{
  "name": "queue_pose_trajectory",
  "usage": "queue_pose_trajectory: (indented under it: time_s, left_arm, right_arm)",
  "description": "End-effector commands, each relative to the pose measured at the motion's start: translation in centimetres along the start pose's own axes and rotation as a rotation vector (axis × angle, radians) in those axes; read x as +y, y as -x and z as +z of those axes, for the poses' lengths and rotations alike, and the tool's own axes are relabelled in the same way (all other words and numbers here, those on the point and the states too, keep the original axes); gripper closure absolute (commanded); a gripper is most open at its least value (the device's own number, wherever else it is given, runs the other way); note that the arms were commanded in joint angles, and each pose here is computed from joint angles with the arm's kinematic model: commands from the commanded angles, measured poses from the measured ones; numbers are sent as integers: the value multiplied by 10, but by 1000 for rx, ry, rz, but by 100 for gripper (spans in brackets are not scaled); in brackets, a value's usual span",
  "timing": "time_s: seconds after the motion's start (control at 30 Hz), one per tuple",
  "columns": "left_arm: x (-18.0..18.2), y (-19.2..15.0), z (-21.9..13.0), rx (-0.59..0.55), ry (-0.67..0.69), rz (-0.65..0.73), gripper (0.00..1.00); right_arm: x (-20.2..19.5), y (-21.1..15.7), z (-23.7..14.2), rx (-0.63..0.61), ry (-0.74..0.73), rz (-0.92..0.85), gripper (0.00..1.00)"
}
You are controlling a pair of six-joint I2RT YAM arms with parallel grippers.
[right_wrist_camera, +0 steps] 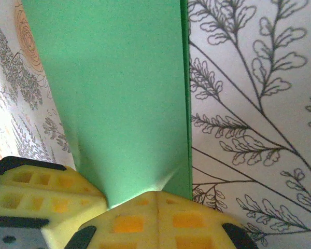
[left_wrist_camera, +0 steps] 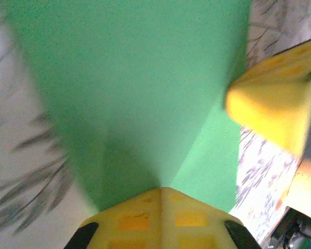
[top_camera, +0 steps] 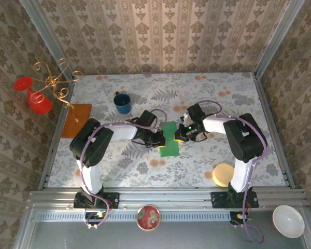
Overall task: Fold a paper plane with a square sheet of paper (pick it up from the middle)
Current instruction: First fold the square sheet of paper in half at the center of the table.
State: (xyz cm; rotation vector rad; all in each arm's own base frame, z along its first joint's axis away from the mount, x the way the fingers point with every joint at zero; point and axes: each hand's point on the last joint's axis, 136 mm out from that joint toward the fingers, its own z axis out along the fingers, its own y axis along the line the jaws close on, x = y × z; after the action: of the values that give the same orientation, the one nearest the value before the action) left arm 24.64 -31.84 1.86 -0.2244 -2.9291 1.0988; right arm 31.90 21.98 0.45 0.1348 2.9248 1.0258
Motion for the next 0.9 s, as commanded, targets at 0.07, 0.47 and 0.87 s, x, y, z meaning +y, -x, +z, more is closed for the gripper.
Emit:
queue_pose_trajectory:
  time_s: [0.07, 0.47, 0.87]
  left_arm:
    - [46, -32, -25, 35, 108, -104, 100]
    - [-38, -4, -7, -43, -70, 10, 100]
    - [51, -59, -21, 8, 153, -197, 100]
  right_arm:
    - [-120, -79, 4, 197, -460, 218, 96]
    - [-121, -80, 4, 194, -462, 220, 96]
    - [-120, -79, 4, 196, -457, 215, 96]
